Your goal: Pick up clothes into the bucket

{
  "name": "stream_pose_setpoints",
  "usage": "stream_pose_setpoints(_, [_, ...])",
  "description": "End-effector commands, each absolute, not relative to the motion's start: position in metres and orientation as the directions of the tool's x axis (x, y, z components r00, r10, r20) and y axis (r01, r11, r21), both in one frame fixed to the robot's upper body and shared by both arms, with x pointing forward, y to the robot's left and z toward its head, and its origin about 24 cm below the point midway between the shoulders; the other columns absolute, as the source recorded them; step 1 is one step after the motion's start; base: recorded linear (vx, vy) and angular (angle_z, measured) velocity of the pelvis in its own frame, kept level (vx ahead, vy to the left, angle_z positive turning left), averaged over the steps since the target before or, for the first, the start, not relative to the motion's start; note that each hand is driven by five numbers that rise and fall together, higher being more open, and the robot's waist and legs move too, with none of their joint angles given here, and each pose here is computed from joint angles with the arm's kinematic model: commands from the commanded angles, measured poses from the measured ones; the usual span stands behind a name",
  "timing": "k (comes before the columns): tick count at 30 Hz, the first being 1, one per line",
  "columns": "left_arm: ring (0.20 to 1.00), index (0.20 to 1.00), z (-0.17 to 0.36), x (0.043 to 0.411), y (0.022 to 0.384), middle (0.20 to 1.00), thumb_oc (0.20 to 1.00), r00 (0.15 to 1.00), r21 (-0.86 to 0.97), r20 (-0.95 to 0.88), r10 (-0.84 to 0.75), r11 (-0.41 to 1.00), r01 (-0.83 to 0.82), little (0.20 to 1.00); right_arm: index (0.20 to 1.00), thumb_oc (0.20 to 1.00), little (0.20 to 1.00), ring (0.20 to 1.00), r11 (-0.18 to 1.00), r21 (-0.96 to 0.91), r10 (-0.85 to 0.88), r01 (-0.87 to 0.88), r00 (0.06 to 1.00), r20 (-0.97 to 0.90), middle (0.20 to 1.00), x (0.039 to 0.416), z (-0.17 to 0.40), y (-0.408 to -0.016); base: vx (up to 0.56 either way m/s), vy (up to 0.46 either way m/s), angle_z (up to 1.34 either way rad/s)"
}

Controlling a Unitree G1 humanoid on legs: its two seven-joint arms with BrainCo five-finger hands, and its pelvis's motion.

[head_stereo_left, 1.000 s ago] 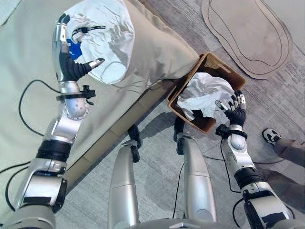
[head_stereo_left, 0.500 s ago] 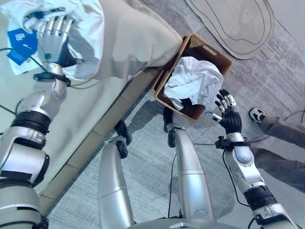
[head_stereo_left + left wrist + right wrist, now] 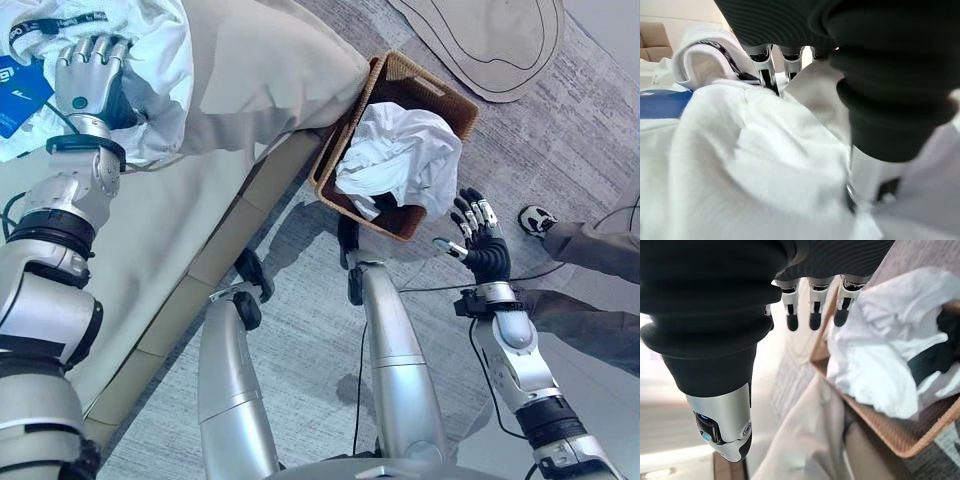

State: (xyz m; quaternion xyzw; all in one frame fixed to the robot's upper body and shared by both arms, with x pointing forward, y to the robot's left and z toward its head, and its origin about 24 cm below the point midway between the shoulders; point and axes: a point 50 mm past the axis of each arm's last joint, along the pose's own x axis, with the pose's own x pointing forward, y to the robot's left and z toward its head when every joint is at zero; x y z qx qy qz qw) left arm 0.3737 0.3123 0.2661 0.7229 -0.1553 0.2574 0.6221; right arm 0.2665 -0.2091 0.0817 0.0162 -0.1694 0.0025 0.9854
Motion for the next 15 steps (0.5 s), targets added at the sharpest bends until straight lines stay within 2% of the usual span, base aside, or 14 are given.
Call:
stream_pose_setpoints(1, [0.200,0.200,0.251,0.368,0.324,0.200,0.200,0.845,0.844,0.523,0.116,-0.212,-0.493,0.200,1.000,1.000,1.000,1.000,0.999,0.054,-0.020,-0.003,0.906,0.422,1.000,0.252,0.097,-0.218,0.00,0.000,0.00])
stream_pose_setpoints(11, [0.200,0.200,0.222,0.359,0.307,0.200,0.200,0.838,0.838,0.544,0.043,-0.065,-0.541,0.200,1.000,1.000,1.000,1.000,0.999,0.041,-0.043,0.030,0.919,0.391,1.000,0.258,0.090,-0.221,0.01,-0.008,0.06])
stream_pose_setpoints(13, [0.200,0.200,0.209,0.349,0.289,0.200,0.200,0.818,0.819,0.574,-0.041,0.026,-0.574,0.200,1.000,1.000,1.000,1.000,0.998,0.028,-0.070,0.065,0.920,0.386,1.000,0.260,0.089,-0.225,0.02,-0.017,0.09])
stream_pose_setpoints(15, [0.200,0.200,0.204,0.343,0.285,0.200,0.200,0.812,0.814,0.581,-0.052,0.065,-0.578,0.200,1.000,1.000,1.000,1.000,0.997,0.020,-0.074,0.072,0.919,0.387,1.000,0.262,0.090,-0.225,0.02,-0.014,0.12])
